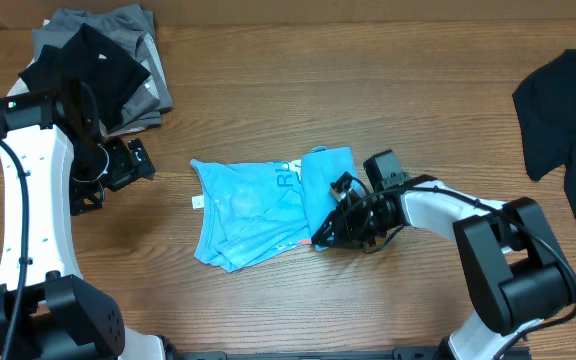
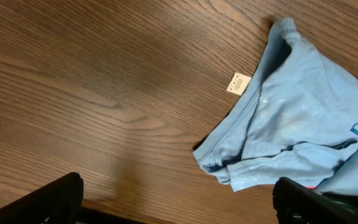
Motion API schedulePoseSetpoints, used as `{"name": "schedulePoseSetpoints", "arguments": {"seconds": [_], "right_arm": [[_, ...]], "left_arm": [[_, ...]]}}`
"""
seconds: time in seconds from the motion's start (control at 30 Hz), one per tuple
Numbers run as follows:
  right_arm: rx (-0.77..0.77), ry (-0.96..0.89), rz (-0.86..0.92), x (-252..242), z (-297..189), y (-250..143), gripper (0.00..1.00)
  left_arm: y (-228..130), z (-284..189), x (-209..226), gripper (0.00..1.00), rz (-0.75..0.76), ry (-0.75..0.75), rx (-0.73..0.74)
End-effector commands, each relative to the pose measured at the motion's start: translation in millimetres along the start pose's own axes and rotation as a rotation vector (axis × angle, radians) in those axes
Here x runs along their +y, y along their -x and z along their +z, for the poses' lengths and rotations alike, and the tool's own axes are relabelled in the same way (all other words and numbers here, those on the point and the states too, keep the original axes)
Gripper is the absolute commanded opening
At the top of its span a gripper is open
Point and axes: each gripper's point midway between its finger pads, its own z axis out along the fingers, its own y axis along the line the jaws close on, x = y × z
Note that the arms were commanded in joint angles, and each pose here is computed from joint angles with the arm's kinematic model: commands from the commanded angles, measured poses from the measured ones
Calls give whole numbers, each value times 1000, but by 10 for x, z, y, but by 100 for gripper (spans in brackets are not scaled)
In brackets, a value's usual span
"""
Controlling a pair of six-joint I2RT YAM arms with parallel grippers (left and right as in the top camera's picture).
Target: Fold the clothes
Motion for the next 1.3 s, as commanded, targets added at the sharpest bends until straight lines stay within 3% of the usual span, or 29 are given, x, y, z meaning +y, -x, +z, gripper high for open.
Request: {"name": "schedulePoseSetpoints", "arguments": {"seconds": [0.0, 0.17, 0.33, 0.4, 0.43, 0.47, 0.5, 0.53, 0.73, 0.9, 1.17, 1.27], "right_arm": [[15, 50, 85, -16, 14, -58, 23], [-25, 42, 65, 103, -128, 120, 18], [-111, -112, 23, 306, -481, 363, 21], [-154, -174, 0, 435, -676, 446, 28], [-174, -201, -9, 505, -774, 476, 34], [-190, -225, -17, 572, -865, 494, 47], [-205, -246, -22, 633, -950, 506, 70], [-217, -270, -25, 681, -1031, 513, 100], [-250, -395, -9, 733, -1303, 532, 100], [-246, -411, -1, 714, -1319, 514, 100], [-282, -469, -5, 633, -1378, 583, 100], [-282, -469, -6, 632, -1378, 583, 100]], "left_arm": [[-27, -26, -31, 100, 27, -8, -7], [-24, -25, -37, 100, 28, -11, -7], [-18, -28, -175, 100, 75, -89, -6], [-13, -6, -254, 100, 95, -135, -5], [-21, 16, -287, 100, 101, -156, 1], [-32, 52, -313, 100, 105, -173, 8], [-45, 103, -334, 100, 106, -189, 16], [-60, 166, -353, 100, 112, -204, 25], [-22, 681, -389, 100, 129, -256, 5], [-137, 887, -583, 100, 204, -406, 23], [-181, 1234, -518, 97, 176, -373, 115], [-235, 1409, -537, 90, 179, -385, 178]]}}
